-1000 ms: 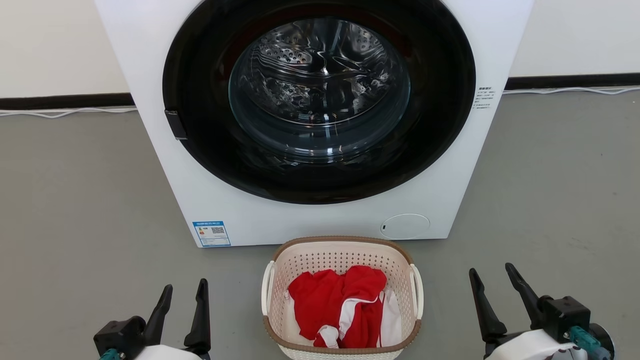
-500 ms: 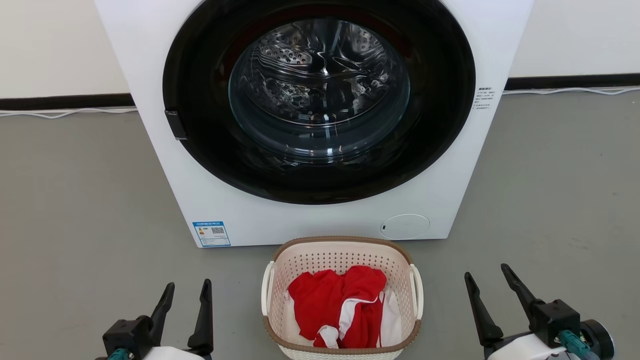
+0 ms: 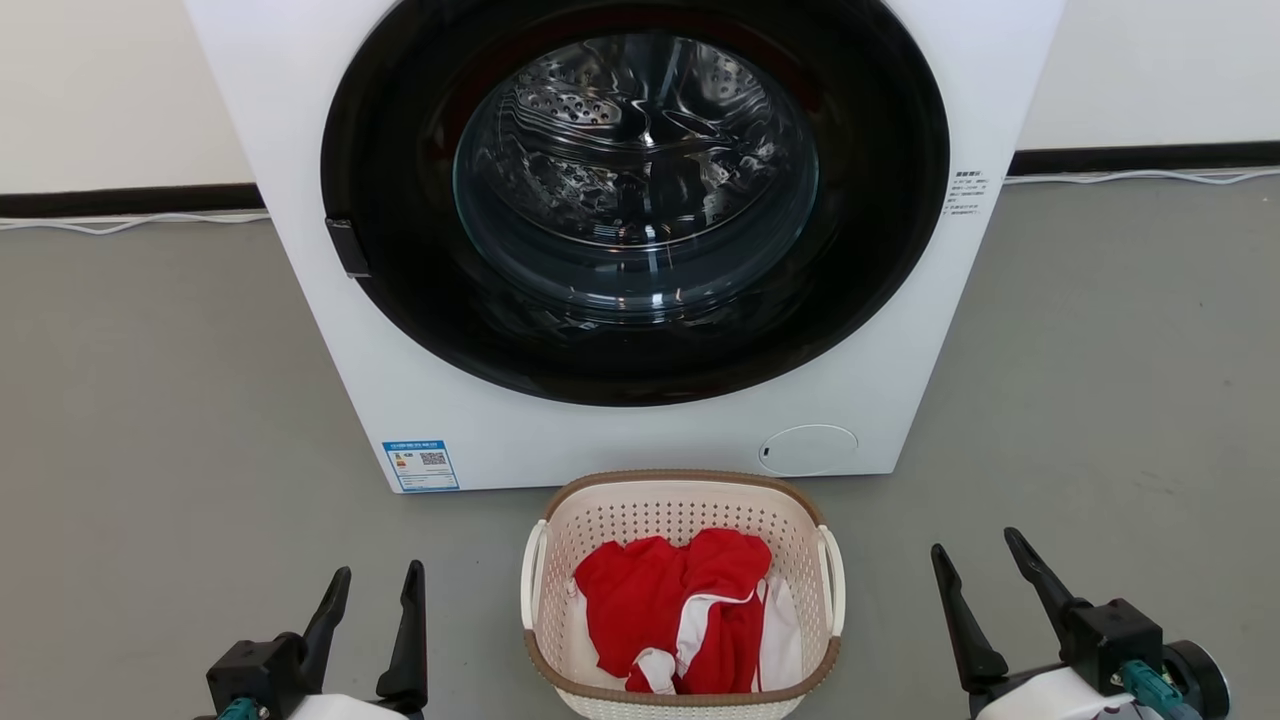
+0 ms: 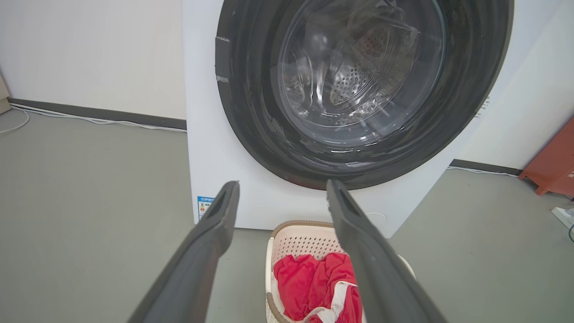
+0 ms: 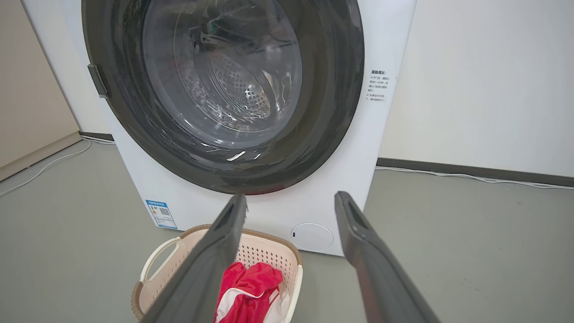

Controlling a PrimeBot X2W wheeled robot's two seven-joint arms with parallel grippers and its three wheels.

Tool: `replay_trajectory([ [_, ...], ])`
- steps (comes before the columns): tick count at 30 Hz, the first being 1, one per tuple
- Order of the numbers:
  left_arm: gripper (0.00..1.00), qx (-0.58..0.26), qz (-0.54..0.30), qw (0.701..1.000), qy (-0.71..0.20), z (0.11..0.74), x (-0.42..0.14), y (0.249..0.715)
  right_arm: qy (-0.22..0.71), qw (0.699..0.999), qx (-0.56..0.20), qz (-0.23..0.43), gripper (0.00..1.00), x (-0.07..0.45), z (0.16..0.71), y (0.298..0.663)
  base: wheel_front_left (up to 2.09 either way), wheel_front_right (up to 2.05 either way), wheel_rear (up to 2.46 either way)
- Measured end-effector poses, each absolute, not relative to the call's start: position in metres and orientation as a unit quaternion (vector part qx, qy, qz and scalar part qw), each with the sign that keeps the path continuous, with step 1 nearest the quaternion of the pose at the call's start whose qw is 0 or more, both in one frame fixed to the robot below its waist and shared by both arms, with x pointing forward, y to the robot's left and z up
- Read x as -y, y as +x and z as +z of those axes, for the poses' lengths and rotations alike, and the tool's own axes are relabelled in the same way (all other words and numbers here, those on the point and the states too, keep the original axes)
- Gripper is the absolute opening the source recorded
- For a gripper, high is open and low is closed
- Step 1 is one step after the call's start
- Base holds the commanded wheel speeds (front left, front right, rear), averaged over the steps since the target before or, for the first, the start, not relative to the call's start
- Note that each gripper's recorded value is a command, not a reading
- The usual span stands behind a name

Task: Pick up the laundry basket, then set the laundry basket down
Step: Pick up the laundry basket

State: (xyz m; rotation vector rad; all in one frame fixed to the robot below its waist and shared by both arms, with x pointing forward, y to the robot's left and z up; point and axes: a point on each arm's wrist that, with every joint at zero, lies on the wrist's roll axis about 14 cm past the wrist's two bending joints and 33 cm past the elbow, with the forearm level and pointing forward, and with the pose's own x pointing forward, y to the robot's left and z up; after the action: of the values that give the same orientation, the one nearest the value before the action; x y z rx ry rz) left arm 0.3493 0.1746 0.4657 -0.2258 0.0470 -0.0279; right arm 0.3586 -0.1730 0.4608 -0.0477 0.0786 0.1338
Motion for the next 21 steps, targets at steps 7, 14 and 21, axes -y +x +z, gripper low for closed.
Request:
replay_trajectory([
  [7,1.0,-0.028,-0.015,0.993,-0.113,0.463,-0.174,0.35,-0.018,0.997,-0.04,0.062,1.0,0.173,0.46,0.359,0.0,0.0,0.0],
  [14,1.0,-0.041,-0.014,0.993,-0.114,0.455,-0.173,0.351,-0.014,0.997,-0.047,0.056,1.0,0.176,0.455,0.363,0.0,0.0,0.0],
  [21,1.0,-0.059,-0.013,0.991,-0.118,0.443,-0.172,0.361,-0.009,0.997,-0.06,0.044,1.0,0.18,0.446,0.372,0.0,0.0,0.0],
])
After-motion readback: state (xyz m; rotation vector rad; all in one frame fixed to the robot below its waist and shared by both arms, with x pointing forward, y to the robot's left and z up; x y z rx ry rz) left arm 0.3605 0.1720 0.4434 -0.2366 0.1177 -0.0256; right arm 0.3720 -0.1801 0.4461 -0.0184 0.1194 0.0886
